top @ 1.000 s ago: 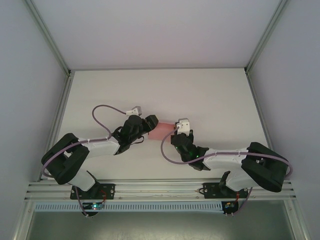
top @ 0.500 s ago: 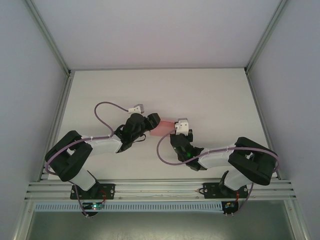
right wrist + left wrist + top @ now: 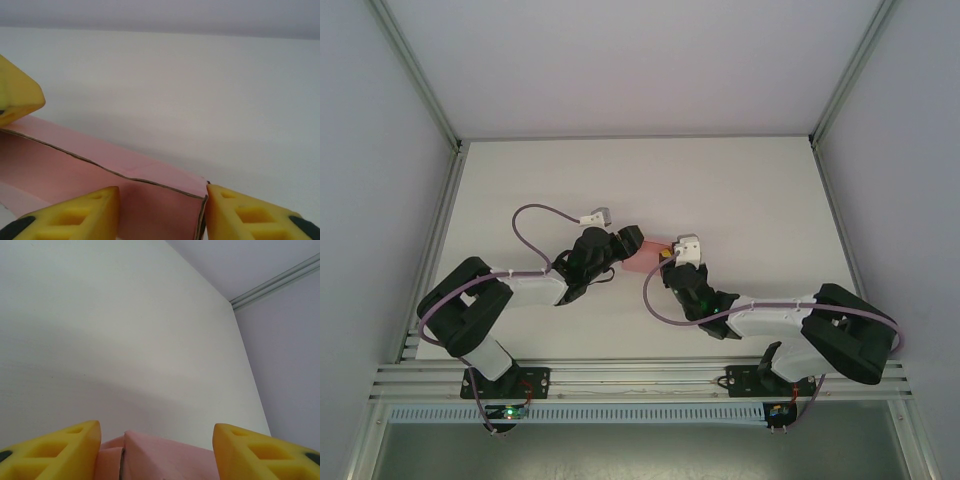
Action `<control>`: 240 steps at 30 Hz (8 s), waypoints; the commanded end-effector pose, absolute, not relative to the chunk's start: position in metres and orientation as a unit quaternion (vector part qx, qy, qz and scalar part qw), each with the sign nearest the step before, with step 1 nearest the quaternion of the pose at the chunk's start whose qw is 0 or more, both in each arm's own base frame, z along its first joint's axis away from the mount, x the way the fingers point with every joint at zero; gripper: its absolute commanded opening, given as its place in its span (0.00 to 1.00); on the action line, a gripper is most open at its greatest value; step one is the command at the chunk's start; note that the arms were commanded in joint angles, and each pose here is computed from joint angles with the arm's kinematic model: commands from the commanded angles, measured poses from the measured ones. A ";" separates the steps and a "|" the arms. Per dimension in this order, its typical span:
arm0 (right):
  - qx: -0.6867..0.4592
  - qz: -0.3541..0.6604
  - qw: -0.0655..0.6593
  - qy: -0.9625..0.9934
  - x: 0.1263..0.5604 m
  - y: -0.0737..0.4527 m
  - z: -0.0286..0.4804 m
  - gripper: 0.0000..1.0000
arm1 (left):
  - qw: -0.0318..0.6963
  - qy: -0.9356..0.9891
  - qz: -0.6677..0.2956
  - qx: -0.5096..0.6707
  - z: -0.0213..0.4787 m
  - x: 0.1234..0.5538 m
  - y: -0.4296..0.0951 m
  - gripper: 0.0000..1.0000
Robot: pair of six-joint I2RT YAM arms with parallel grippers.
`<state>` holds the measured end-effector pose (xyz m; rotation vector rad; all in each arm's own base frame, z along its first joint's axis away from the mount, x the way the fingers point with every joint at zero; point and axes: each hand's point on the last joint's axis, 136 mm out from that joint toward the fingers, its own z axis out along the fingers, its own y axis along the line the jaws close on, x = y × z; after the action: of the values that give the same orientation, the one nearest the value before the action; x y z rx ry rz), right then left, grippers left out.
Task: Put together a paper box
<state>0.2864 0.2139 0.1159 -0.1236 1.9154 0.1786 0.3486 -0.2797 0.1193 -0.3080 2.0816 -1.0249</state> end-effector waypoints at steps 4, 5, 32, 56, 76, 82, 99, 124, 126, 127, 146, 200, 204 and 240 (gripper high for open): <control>-0.058 0.156 0.538 0.826 0.276 0.229 0.118 0.60 | 0.353 0.826 -0.434 -0.069 0.113 0.320 -0.307 0.59; -0.050 0.160 0.540 0.825 0.276 0.227 0.121 0.63 | 0.354 0.826 -0.433 -0.068 0.113 0.321 -0.307 0.59; 0.164 0.286 0.461 0.824 0.285 0.168 0.111 0.80 | 0.358 0.832 -0.421 -0.042 0.107 0.322 -0.316 0.59; 0.182 0.299 0.440 0.827 0.299 0.138 0.123 0.80 | 0.351 0.838 -0.416 -0.037 0.100 0.324 -0.319 0.58; 0.246 0.248 0.340 0.873 0.268 0.111 0.031 0.42 | 0.345 0.843 -0.412 -0.032 0.090 0.321 -0.319 0.58; 0.263 0.234 0.303 0.886 0.252 0.106 0.002 0.29 | 0.346 0.845 -0.407 -0.033 0.090 0.323 -0.317 0.57; 0.271 0.213 0.286 0.894 0.244 0.097 -0.017 0.07 | 0.320 0.833 -0.449 -0.044 0.055 0.308 -0.304 0.21; 0.212 0.300 0.317 0.874 0.263 0.117 0.007 0.00 | 0.323 0.824 -0.465 -0.002 0.039 0.302 -0.303 0.00; 0.208 0.311 0.322 0.870 0.267 0.121 0.014 0.00 | 0.324 0.821 -0.470 0.000 0.041 0.304 -0.306 0.00; 0.206 0.318 0.323 0.868 0.268 0.123 0.017 0.00 | 0.321 0.819 -0.475 0.001 0.043 0.305 -0.309 0.00; 0.221 0.329 0.313 0.863 0.285 0.126 0.058 0.00 | 0.289 0.828 -0.479 0.028 0.073 0.321 -0.326 0.20; -0.360 0.257 0.441 0.781 0.283 0.195 0.186 0.99 | 0.394 0.895 -0.197 -0.073 0.156 0.382 -0.167 1.00; -0.483 0.237 0.387 0.749 0.282 0.210 0.171 0.98 | 0.401 0.901 -0.128 -0.105 0.149 0.375 -0.124 1.00; -0.618 0.007 0.142 0.773 0.319 0.200 0.095 0.31 | 0.430 0.888 -0.057 -0.155 0.139 0.323 -0.056 1.00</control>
<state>0.3078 0.1997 0.0760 -1.8137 2.2851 0.1463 0.3270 -0.0691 0.1400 -0.3706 2.2232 -0.1992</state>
